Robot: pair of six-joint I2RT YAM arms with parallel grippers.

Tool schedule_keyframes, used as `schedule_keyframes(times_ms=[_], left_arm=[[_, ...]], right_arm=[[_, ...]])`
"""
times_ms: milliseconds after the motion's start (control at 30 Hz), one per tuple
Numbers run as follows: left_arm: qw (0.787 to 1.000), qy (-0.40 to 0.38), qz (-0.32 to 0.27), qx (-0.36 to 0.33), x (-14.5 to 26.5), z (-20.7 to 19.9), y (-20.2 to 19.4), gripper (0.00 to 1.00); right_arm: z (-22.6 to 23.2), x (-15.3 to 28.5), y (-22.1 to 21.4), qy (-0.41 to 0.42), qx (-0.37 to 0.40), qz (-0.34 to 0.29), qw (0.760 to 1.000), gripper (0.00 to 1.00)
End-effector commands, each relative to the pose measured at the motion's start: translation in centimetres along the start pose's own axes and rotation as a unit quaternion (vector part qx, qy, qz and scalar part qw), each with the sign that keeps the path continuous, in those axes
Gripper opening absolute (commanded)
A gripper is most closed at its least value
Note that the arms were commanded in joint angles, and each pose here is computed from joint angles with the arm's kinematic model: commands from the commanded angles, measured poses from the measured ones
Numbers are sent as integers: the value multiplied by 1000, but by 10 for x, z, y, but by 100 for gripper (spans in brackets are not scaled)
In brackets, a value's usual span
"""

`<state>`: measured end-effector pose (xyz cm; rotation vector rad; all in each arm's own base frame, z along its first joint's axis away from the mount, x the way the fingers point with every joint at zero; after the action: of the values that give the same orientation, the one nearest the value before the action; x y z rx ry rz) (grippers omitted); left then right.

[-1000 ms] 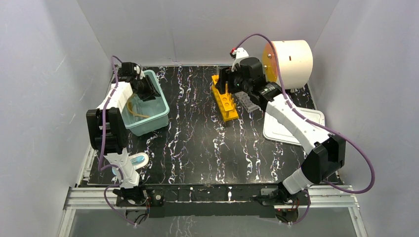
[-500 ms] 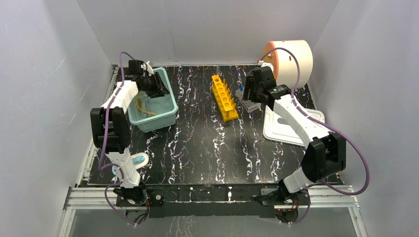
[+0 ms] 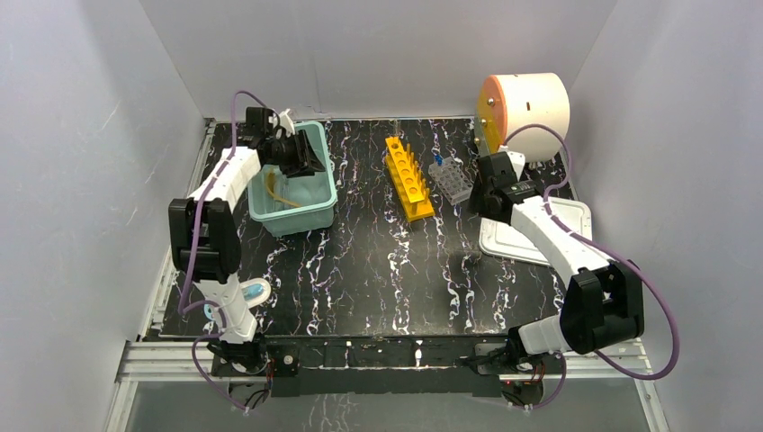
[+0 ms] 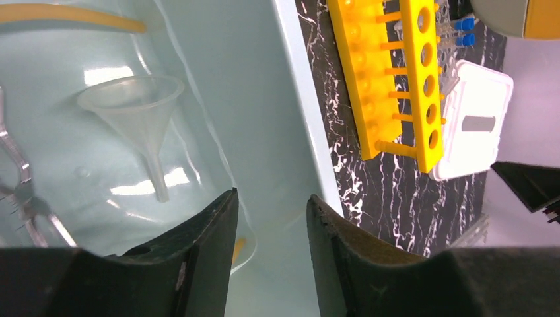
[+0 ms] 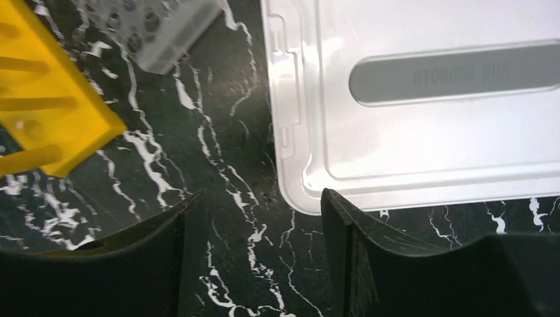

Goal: Organize the chemistry lab equipment

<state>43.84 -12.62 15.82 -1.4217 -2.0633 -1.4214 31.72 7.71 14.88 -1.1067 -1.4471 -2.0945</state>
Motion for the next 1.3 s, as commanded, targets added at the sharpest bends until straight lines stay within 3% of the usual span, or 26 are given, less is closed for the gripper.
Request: schedule_keyframes(times_ms=[0, 200, 433, 700, 900, 1067, 1267], left_arm=[[996, 47, -61, -36, 54, -21, 30, 44], [981, 148, -112, -64, 120, -29, 57, 61], [967, 164, -176, -87, 168, -51, 66, 98], [963, 144, -199, -116, 182, -66, 66, 98], [964, 128, -211, -98, 185, -74, 70, 98], [966, 83, -212, -122, 184, -89, 71, 98], [970, 3, -201, -135, 175, -110, 65, 94]], right_arm=[[-19, -12, -12, -28, -12, -4, 1000, 68], [-24, -35, -30, -6, 2, -6, 1000, 64], [-24, -57, -47, 4, 17, 17, 1000, 62], [-30, -65, -62, -9, 25, 40, 999, 50], [-41, -68, -72, -47, 13, 60, 997, 50], [-32, -69, -78, -28, 3, 85, 996, 47], [-29, -65, -72, -31, 2, 87, 996, 20]])
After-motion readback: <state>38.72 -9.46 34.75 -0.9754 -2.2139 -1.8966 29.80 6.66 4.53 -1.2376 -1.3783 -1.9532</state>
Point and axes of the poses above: each gripper's point midway between its finger pads, its own x axis back along the fingers, its own z axis along the line the jaws close on, y = z × x, the point moved 2 cm from there along x, back along the fingers, and after that the axes turned 11 degrees about -x, right-handed, at the moved point
